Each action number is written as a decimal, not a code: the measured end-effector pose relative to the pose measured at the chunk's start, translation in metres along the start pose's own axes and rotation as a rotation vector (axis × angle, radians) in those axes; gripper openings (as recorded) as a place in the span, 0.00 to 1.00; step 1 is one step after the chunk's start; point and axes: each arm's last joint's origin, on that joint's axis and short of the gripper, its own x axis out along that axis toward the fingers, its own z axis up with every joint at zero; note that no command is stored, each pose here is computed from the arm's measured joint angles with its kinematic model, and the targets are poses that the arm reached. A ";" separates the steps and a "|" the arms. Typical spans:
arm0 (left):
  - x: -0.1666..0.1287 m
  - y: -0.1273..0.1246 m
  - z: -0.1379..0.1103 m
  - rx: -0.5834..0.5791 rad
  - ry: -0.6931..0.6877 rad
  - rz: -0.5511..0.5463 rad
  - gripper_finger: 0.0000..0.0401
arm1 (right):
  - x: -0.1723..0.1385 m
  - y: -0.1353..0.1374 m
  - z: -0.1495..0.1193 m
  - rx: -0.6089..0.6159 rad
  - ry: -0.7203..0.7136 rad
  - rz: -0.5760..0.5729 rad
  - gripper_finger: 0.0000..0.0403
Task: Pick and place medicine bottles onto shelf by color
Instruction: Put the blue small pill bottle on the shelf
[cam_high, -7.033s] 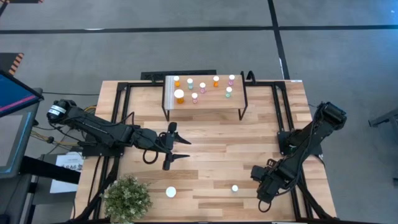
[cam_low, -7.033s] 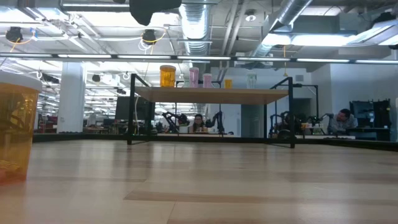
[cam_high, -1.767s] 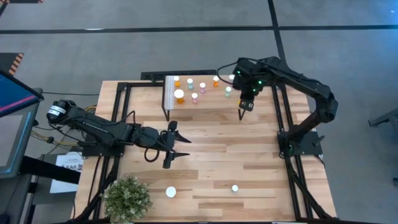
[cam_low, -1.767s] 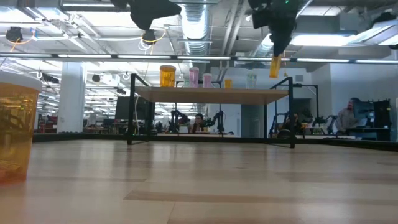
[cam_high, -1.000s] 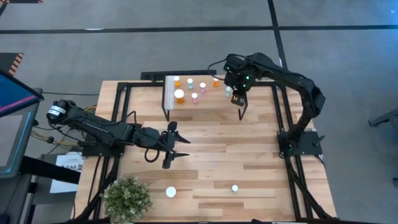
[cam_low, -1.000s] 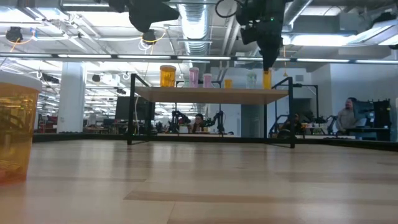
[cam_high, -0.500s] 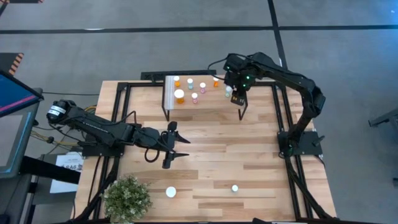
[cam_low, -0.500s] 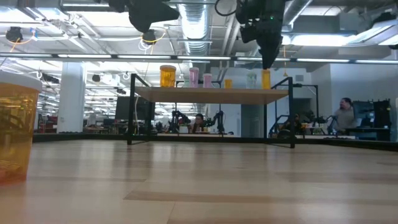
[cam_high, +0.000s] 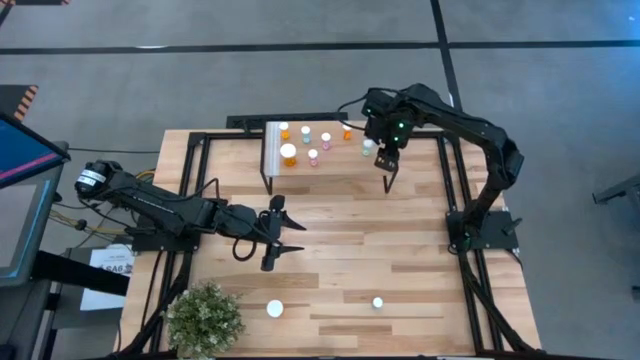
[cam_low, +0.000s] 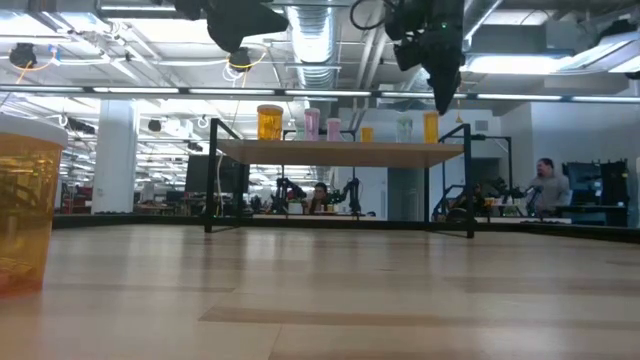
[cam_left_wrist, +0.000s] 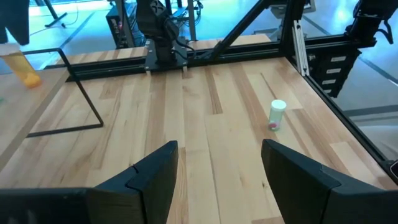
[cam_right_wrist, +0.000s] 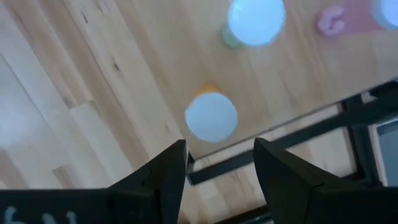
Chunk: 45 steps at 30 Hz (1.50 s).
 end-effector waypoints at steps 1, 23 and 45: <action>0.000 0.000 0.000 0.000 0.000 0.000 0.55 | -0.002 0.000 -0.002 0.003 0.001 0.000 0.52; 0.000 0.000 0.000 -0.006 0.000 -0.001 0.55 | -0.076 0.051 -0.062 0.125 -0.228 0.046 0.52; 0.000 0.000 0.001 -0.028 -0.008 -0.003 0.55 | 0.007 0.267 -0.121 -0.185 -0.105 0.135 0.52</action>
